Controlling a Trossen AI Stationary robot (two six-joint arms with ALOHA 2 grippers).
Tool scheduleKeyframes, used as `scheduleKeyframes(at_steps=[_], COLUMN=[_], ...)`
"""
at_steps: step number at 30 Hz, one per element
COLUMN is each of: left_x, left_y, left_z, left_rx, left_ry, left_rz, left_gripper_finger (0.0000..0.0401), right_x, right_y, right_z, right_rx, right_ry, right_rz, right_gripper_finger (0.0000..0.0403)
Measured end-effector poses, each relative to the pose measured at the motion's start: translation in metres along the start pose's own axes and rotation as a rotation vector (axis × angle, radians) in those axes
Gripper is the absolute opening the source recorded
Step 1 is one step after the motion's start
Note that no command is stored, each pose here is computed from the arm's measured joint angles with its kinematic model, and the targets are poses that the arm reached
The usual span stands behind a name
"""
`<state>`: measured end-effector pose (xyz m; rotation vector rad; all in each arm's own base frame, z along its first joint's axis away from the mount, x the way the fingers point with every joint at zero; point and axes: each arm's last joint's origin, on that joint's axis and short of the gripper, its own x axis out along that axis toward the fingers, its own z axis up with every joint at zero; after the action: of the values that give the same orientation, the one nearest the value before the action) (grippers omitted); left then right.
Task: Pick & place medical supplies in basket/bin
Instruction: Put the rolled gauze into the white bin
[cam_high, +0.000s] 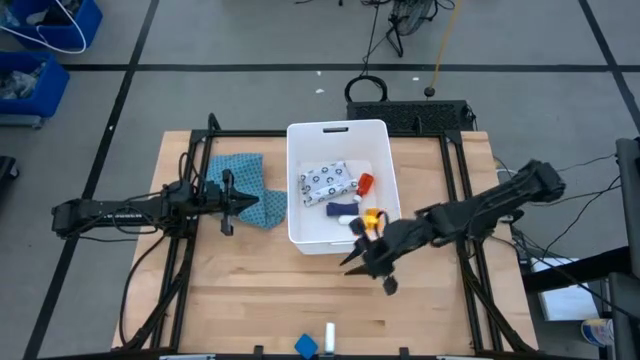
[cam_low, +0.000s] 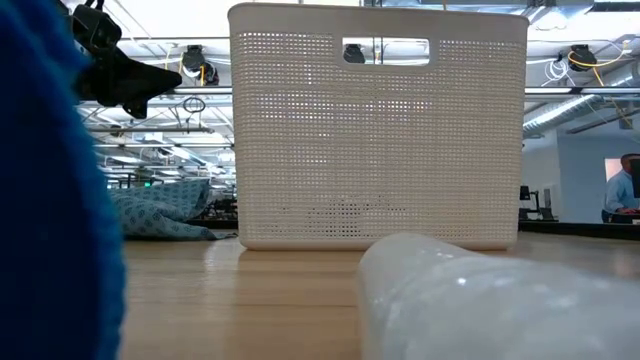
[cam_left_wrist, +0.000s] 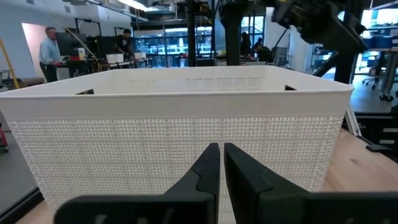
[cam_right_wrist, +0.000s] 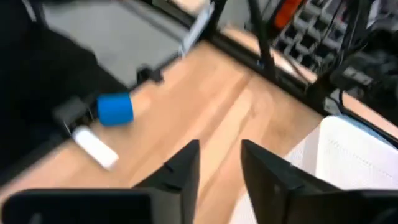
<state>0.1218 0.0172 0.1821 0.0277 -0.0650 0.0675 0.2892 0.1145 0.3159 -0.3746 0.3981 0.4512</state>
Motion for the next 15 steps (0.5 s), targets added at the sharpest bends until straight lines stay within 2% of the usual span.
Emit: scheduleKeyframes(at_steps=[4, 8, 12, 15], left_x=[0.000, 0.000, 0.000, 0.000], left_y=[0.000, 0.000, 0.000, 0.000], left_z=[0.000, 0.000, -0.001, -0.002], left_rx=[-0.028, -0.032, -0.033, -0.034], left_ry=[0.000, 0.004, 0.013, 0.021], left_rz=[0.000, -0.008, -0.008, -0.008], left_gripper_finger=[0.0028, 0.0028, 0.0028, 0.0028], right_x=[0.020, 0.036, 0.053, 0.067], right_y=[0.009, 0.022, 0.034, 0.043], right_z=[0.000, -0.003, -0.008, -0.012], right_rx=[-0.081, -0.163, -0.156, -0.132], right_ry=[0.111, 0.137, 0.142, 0.116], right_rz=[-0.011, -0.012, 0.028, 0.110], right_gripper_finger=[0.0149, 0.0197, 0.0235, 0.0250])
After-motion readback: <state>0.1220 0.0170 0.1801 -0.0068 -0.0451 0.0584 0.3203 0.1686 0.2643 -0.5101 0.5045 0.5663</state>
